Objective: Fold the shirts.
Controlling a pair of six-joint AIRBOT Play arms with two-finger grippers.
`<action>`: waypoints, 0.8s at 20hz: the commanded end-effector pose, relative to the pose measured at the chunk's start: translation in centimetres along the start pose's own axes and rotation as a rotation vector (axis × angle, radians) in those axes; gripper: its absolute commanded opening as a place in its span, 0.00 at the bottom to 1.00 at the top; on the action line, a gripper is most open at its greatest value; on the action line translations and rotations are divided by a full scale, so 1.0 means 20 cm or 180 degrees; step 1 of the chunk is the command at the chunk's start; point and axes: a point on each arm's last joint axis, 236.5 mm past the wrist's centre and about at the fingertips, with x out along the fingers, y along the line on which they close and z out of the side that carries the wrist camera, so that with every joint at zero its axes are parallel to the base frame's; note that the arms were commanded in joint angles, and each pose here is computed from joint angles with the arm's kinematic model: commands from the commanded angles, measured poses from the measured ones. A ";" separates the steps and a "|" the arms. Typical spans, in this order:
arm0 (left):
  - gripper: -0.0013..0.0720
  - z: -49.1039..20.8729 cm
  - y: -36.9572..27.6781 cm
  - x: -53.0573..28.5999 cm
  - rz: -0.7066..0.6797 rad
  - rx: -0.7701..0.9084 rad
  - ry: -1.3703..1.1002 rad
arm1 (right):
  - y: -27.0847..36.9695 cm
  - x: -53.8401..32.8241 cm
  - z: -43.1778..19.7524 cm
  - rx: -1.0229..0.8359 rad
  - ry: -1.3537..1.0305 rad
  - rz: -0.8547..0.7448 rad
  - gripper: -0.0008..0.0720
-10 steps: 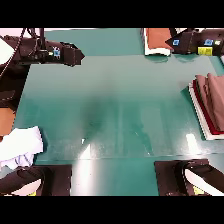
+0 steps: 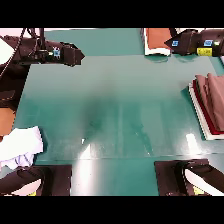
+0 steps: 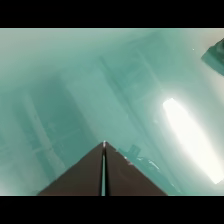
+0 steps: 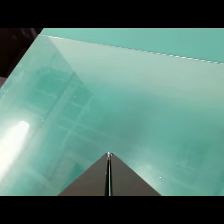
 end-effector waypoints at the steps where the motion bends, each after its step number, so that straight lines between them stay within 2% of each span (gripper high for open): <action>1: 0.05 0.01 0.00 0.00 -0.0009 -0.0032 -0.0028 | 0.00 0.00 -0.01 0.0000 0.0017 0.0005 0.04; 4: 0.05 0.09 0.04 -0.03 0.0066 -0.0017 -0.0208 | 0.01 0.00 -0.03 -0.0001 0.0091 0.0016 0.04; 7: 0.05 -0.06 0.23 -0.23 0.0349 -0.0134 0.0176 | 0.01 0.00 -0.06 -0.0001 0.0171 0.0028 0.04; 10: 0.05 -0.38 0.58 -0.54 0.1147 -0.0250 0.0564 | 0.01 0.00 -0.08 0.0001 0.0203 0.0036 0.04; 14: 0.06 -1.05 0.96 -0.89 0.2177 -0.0634 0.1470 | 0.01 0.00 -0.07 -0.0001 0.0181 0.0030 0.04; 15: 0.15 -1.20 1.02 -0.94 0.2349 -0.0759 0.1697 | 0.01 0.00 -0.07 -0.0002 0.0179 0.0030 0.04; 16: 0.61 -1.35 1.06 -0.96 0.2432 -0.0900 0.1887 | 0.01 0.00 -0.06 -0.0001 0.0175 0.0029 0.04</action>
